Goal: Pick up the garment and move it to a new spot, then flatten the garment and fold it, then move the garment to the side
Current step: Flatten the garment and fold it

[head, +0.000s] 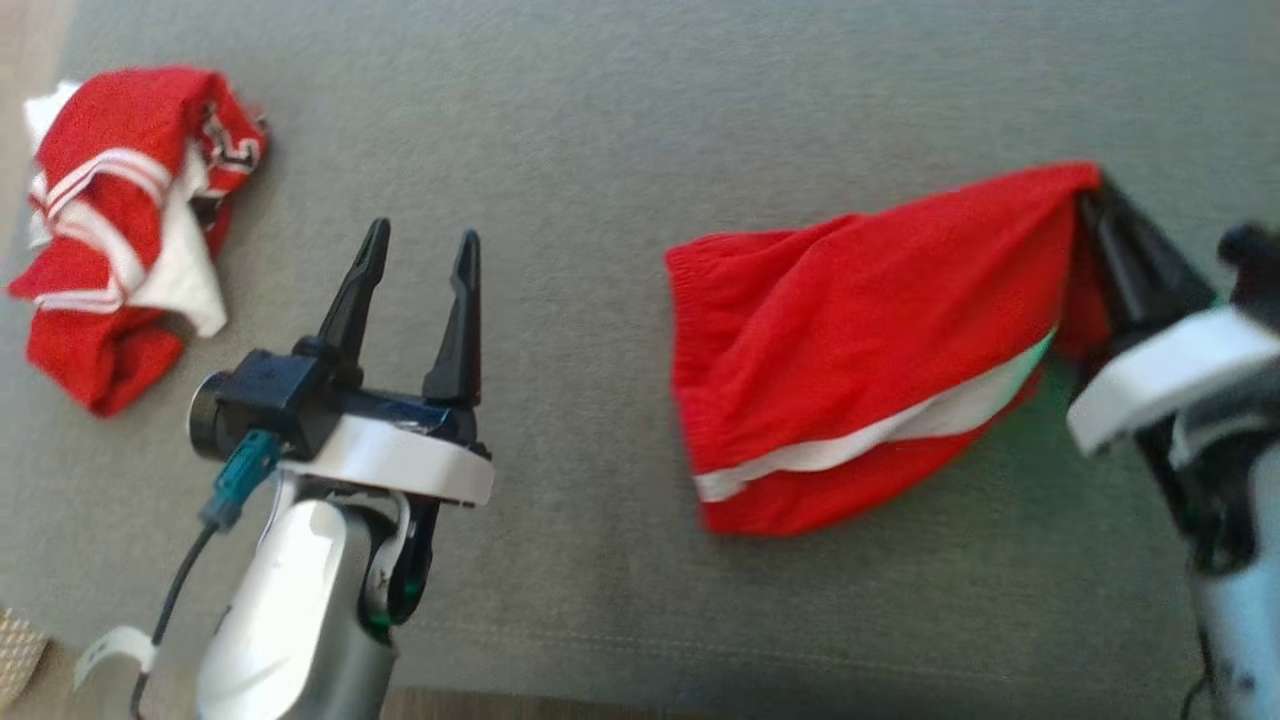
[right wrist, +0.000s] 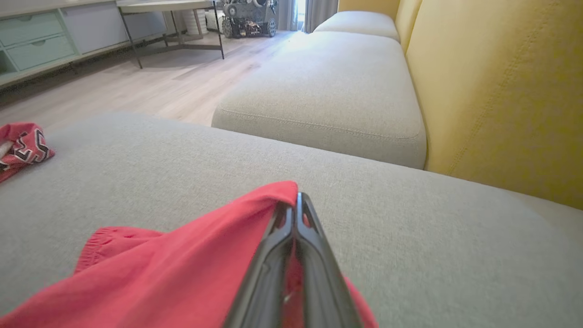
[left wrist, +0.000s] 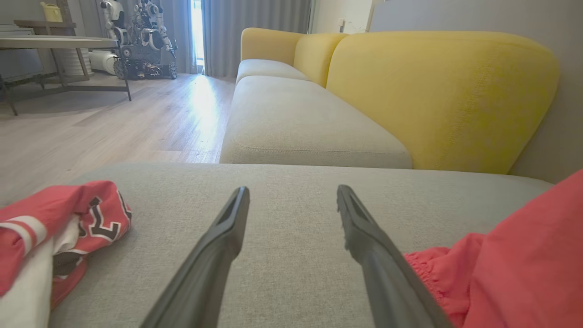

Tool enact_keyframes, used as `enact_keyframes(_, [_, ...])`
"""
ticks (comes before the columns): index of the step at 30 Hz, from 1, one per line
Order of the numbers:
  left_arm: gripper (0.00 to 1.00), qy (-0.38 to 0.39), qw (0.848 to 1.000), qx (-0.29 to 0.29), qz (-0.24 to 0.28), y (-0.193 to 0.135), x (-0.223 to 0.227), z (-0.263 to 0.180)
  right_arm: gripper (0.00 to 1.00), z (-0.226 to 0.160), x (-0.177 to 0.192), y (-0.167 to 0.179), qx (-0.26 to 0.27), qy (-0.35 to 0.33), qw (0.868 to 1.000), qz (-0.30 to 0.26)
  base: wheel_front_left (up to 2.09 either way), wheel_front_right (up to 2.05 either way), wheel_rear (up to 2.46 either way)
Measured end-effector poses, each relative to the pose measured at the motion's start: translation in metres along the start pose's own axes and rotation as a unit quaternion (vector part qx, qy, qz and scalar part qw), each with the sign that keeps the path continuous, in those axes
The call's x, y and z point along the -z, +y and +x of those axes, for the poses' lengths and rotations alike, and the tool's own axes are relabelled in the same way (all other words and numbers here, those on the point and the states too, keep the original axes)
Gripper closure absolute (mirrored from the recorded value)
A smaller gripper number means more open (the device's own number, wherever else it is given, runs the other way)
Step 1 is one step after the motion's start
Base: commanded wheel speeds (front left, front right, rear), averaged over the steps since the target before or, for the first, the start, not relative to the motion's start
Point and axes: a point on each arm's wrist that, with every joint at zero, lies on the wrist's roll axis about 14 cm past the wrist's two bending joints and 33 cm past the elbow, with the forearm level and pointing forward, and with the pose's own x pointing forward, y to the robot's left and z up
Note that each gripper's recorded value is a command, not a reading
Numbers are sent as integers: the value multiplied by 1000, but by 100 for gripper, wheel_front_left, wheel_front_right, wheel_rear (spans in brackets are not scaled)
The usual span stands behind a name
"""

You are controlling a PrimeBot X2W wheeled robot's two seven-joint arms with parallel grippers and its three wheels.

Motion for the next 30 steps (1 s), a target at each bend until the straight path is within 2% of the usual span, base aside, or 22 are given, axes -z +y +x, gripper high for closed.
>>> enact_keyframes(7, [0,6,1000,-23,4,18,4,2,100,69,25,13,-42,46,998,9,0,0,0])
enact_keyframes(12, [0,21,999,-38,7,29,14,-1,100,92,61,26,-60,85,994,26,0,0,0])
enact_keyframes(13, [0,23,999,-38,9,29,16,-1,68,92,64,27,-61,83,994,31,0,0,0])
enact_keyframes(14, [0,24,999,-35,10,28,16,-1,0,91,64,27,-60,77,995,36,0,0,0])
enact_keyframes(21, [0,21,1000,-18,14,17,16,4,0,66,26,20,-36,-30,997,68,0,0,0])
enact_keyframes(25, [0,21,1000,-5,10,7,16,2,0,29,17,7,-4,-71,994,79,0,0,0])
enact_keyframes(30, [0,15,1000,13,18,-2,10,-3,0,-17,3,-6,39,-107,991,66,0,0,0])
